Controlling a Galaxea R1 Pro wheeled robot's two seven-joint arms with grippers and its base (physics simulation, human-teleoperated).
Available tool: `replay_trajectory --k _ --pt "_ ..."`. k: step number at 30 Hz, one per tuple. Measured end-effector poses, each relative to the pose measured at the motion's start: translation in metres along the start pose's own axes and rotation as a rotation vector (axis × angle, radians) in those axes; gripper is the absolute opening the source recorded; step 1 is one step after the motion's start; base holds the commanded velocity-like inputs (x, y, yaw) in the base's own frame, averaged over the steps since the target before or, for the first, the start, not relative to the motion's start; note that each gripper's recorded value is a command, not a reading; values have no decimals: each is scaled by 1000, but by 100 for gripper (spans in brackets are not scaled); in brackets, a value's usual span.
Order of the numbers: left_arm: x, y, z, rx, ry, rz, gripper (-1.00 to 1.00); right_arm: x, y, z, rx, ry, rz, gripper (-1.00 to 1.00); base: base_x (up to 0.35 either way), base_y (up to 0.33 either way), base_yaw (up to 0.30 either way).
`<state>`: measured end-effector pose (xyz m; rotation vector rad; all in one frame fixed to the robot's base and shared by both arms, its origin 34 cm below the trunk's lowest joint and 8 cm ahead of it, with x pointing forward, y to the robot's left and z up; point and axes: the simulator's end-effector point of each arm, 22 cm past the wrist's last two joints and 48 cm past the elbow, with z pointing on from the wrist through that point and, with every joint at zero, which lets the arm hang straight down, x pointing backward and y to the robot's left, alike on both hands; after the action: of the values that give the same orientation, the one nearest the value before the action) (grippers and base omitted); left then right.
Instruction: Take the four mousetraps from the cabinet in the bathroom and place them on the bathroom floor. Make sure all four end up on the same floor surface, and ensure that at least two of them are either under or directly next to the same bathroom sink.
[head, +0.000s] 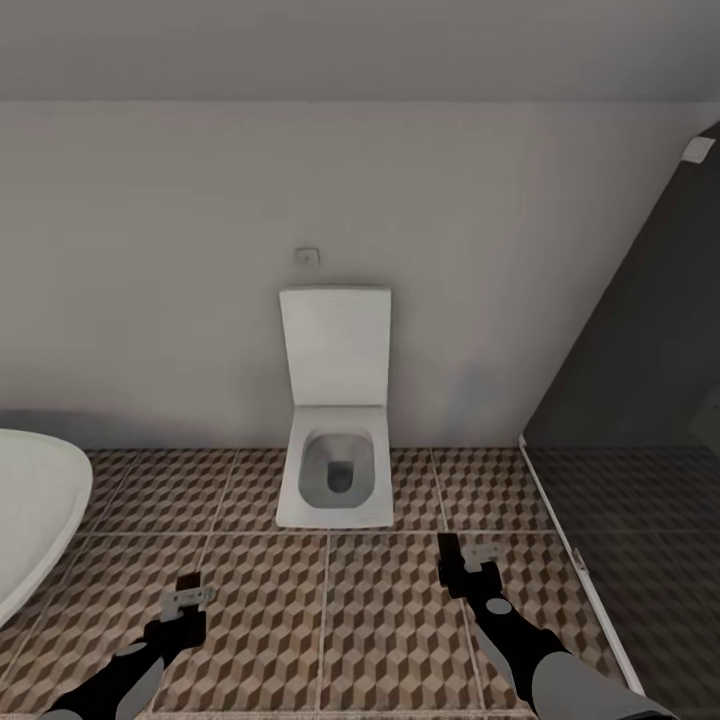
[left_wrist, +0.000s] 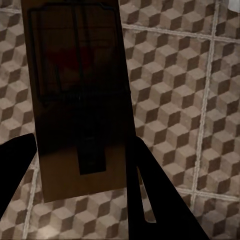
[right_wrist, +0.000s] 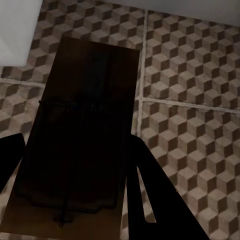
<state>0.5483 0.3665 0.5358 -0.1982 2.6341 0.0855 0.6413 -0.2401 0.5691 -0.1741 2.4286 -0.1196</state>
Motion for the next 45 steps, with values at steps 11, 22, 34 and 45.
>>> replay_trajectory --k 11,22,34,45 --pt "15 2 18 -7 -1 4 -100 20 4 16 -2 17 -1 -100 0 0 0" --pt "30 3 36 -8 12 6 -100 38 7 31 -3 29 -1 -100 0 0 0" --pt "40 2 53 -8 12 6 -100 50 11 46 -4 23 0 -100 0 0 0" --pt "50 1 69 -7 12 8 -100 60 31 58 -29 19 4 -100 0 0 0"
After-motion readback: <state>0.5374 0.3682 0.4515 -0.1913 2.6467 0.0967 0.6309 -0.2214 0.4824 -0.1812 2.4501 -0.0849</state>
